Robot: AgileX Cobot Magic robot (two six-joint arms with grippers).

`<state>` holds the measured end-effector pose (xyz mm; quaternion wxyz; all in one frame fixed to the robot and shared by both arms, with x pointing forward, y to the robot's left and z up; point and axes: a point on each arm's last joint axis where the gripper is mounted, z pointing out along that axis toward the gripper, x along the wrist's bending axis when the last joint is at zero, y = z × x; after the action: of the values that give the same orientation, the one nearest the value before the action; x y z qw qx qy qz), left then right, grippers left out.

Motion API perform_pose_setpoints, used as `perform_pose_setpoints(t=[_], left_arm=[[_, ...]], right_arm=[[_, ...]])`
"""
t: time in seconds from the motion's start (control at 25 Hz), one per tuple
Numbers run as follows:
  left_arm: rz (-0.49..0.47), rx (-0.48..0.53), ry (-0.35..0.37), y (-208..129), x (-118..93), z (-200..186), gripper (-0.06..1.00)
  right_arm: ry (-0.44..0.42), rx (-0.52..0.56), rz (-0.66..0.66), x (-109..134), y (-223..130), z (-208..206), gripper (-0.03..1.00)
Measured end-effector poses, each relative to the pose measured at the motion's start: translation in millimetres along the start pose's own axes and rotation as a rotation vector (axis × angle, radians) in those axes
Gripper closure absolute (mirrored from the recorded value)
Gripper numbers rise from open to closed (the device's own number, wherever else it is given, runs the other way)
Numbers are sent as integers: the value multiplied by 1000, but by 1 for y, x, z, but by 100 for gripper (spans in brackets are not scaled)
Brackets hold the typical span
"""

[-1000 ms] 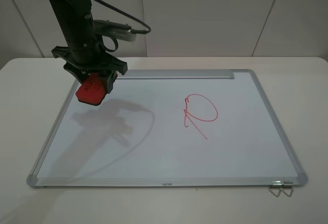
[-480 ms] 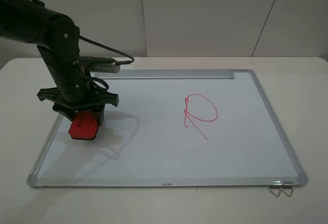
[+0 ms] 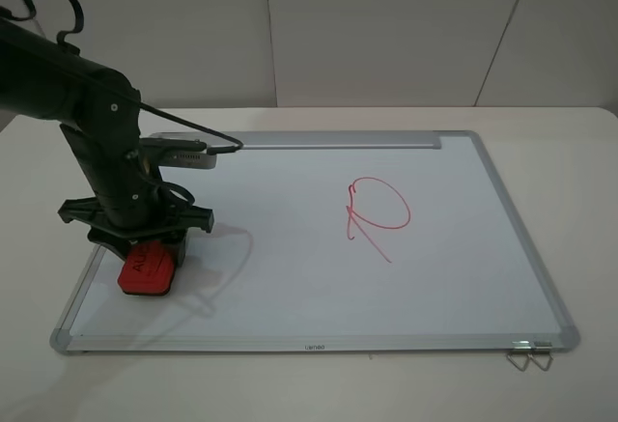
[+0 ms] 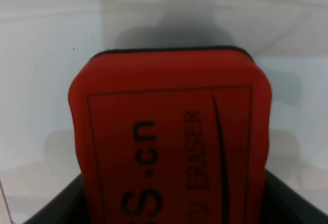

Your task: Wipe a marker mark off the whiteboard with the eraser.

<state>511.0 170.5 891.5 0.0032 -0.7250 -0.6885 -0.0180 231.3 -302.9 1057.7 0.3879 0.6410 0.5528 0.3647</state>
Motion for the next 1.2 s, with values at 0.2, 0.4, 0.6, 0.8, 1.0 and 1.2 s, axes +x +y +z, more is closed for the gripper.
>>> perform_pose_setpoints(t=[0.2,0.4,0.6,0.8,1.0,1.2], left_arm=[[-29,-1,-6,-7,2,7,37],[-28,-7,-8,-7,2,8,36],[-4,-38,-2,-5,3,5,24],[18,-155,-31,-2,5,-23,23],[50,-341,-61,-3,12,-71,23],[40,-503,-100,-14,28,-121,23]], right_arm=[[0,0,0,0,0,0,24],[0,0,0,0,0,0,24],[0,0,0,0,0,0,24],[0,0,0,0,0,0,24],[0,0,0,0,0,0,24],[0,0,0,0,0,0,24]])
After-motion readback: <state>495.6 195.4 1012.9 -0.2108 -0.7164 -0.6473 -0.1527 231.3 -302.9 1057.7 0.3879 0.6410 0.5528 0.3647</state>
